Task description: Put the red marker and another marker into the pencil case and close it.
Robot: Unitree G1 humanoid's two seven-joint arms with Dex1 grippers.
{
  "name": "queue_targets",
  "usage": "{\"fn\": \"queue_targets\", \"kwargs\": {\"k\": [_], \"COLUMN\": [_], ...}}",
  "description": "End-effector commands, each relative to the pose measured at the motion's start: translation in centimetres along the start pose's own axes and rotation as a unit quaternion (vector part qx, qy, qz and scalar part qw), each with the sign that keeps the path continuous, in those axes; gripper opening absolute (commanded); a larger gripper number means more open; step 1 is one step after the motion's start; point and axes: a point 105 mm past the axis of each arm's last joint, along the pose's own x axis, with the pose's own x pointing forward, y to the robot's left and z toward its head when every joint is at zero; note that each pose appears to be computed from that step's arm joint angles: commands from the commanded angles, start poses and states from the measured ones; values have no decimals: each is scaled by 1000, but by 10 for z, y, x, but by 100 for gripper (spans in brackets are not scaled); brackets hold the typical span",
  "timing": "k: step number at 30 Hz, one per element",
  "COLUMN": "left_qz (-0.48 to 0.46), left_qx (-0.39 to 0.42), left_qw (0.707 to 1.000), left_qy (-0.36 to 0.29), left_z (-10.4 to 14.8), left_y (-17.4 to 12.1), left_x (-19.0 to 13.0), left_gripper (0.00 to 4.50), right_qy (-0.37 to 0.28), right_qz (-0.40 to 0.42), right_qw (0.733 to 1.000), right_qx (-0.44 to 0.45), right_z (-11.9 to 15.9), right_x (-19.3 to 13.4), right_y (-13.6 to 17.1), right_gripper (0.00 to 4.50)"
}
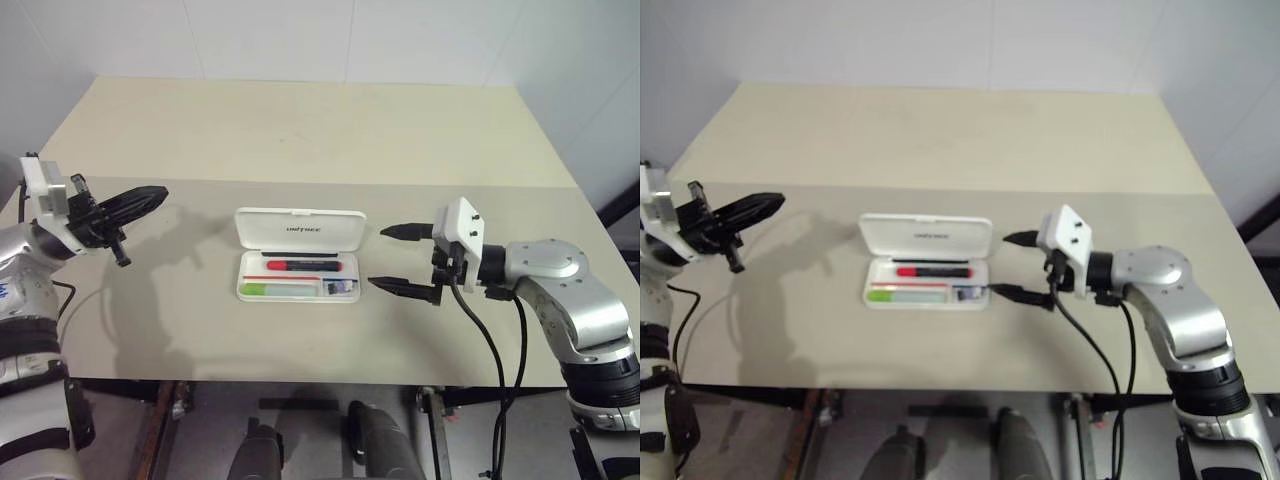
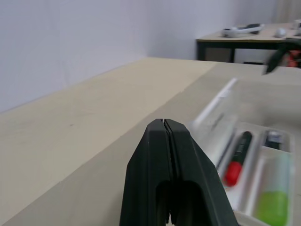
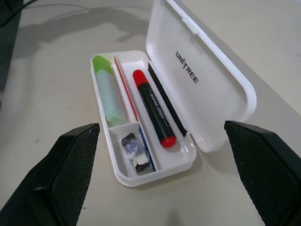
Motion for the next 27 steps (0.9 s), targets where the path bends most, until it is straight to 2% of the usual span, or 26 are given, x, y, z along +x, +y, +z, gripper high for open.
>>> {"fn": "queue_targets", "kwargs": {"k": [1, 9, 14, 22, 24, 27], "left_qz": [3, 9, -3, -3, -11, -29], "left_qx": [0, -76, -152, -233, -242, -247], "left_qw": [1000, 997, 988, 972, 970, 969], "left_qy": [3, 5, 29, 17, 10, 1], "left_z": [-2, -22, -37, -43, -42, -40], "left_y": [8, 14, 10, 6, 4, -1], "left_x": [8, 34, 48, 73, 81, 90], "left_gripper": [1, 1, 1, 1, 1, 1], "right_qy": [-22, -22, -37, -82, -119, -109], "right_qz": [-13, -37, -62, -91, -121, -102], "right_qw": [999, 999, 997, 992, 985, 989], "right_qx": [-31, -28, -31, -25, -17, -18], "right_z": [14, 1, -3, 0, 6, -1], "right_x": [-9, -21, -30, -42, -48, -50], "right_y": [0, 4, 5, 13, 11, 24], "right_gripper": [450, 450, 450, 450, 450, 450]}}
